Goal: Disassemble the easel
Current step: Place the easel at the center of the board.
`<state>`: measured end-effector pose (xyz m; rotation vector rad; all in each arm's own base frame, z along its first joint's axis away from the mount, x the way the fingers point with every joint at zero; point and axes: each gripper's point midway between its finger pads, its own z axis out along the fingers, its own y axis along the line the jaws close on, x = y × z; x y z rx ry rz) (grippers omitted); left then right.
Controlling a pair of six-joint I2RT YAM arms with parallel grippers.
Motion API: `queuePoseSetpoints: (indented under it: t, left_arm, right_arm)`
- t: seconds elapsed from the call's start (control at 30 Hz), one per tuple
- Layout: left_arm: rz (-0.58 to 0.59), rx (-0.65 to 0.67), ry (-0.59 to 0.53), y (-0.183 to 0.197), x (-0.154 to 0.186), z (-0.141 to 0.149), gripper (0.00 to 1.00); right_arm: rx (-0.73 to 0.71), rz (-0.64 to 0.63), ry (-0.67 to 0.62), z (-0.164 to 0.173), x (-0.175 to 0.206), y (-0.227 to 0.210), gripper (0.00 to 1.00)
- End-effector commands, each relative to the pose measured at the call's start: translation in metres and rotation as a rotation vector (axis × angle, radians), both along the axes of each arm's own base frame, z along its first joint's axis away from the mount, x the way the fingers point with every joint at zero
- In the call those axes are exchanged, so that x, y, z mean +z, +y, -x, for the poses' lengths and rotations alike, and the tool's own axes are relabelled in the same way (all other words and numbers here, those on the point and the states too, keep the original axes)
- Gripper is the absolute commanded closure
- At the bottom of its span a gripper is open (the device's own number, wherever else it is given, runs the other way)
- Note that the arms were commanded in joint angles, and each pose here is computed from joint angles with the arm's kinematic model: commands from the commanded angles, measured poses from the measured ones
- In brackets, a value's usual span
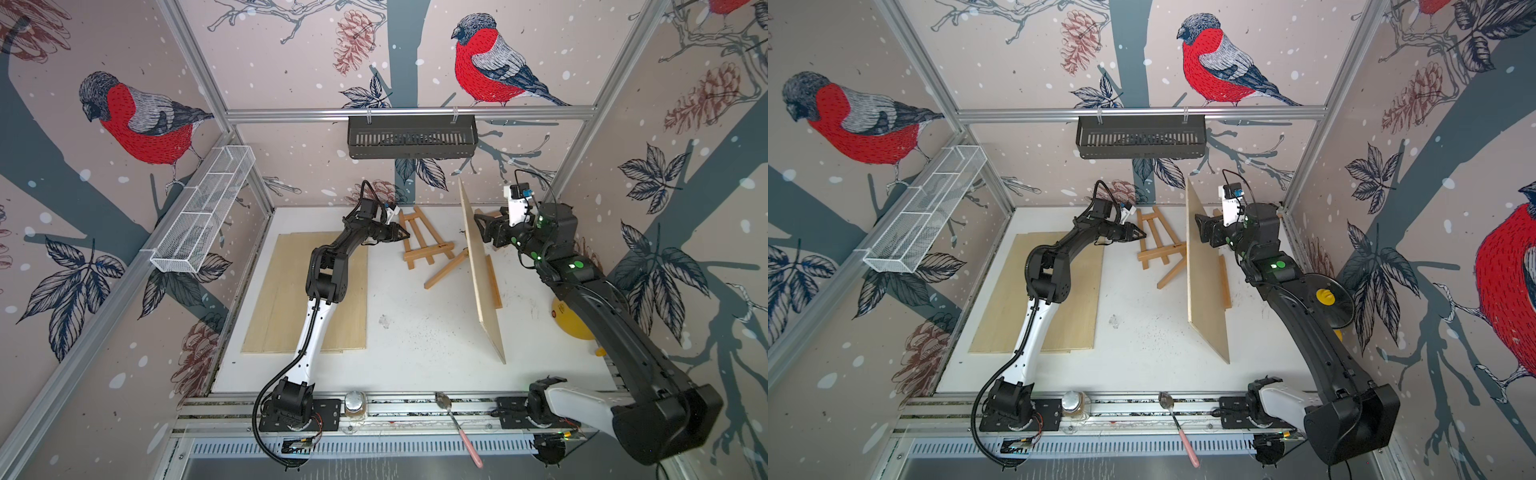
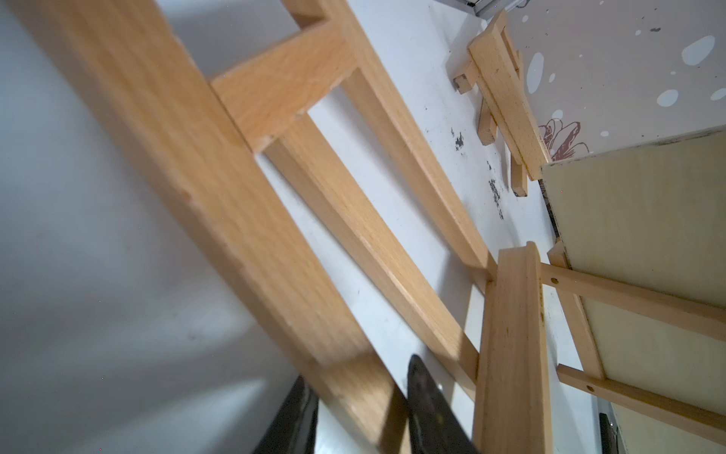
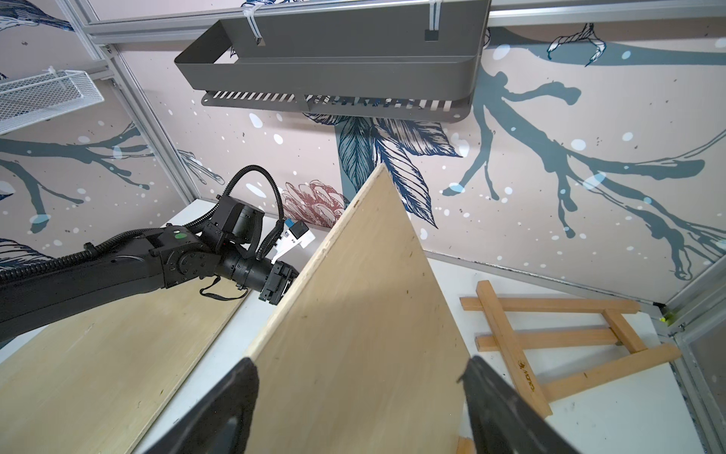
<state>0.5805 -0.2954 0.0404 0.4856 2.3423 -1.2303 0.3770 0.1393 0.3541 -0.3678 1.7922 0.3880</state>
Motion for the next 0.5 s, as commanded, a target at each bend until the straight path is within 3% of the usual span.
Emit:
queuePoseSetpoints:
  t: [0.0,0.37,0.47]
  left_arm:
    - [-0.034,0.052,-0.065,0.004,-0.005,-0.018,0.62]
    - [0.01,0.1,-0.094,-0.01,-0.005,-0.032,0.43]
    - [0.017,0.108,-0.111,-0.01,0.003,-0.035,0.22]
  right_arm:
    - [0.001,0.003,-0.024,-0.001,0.004,-0.001,0.17]
    - [-0.052,-0.016,-0.018,-0.005,0.0,-0.016,0.17]
    - [-0.1,-0.044,-0.022,-0.007,0.002,-0.032,0.16]
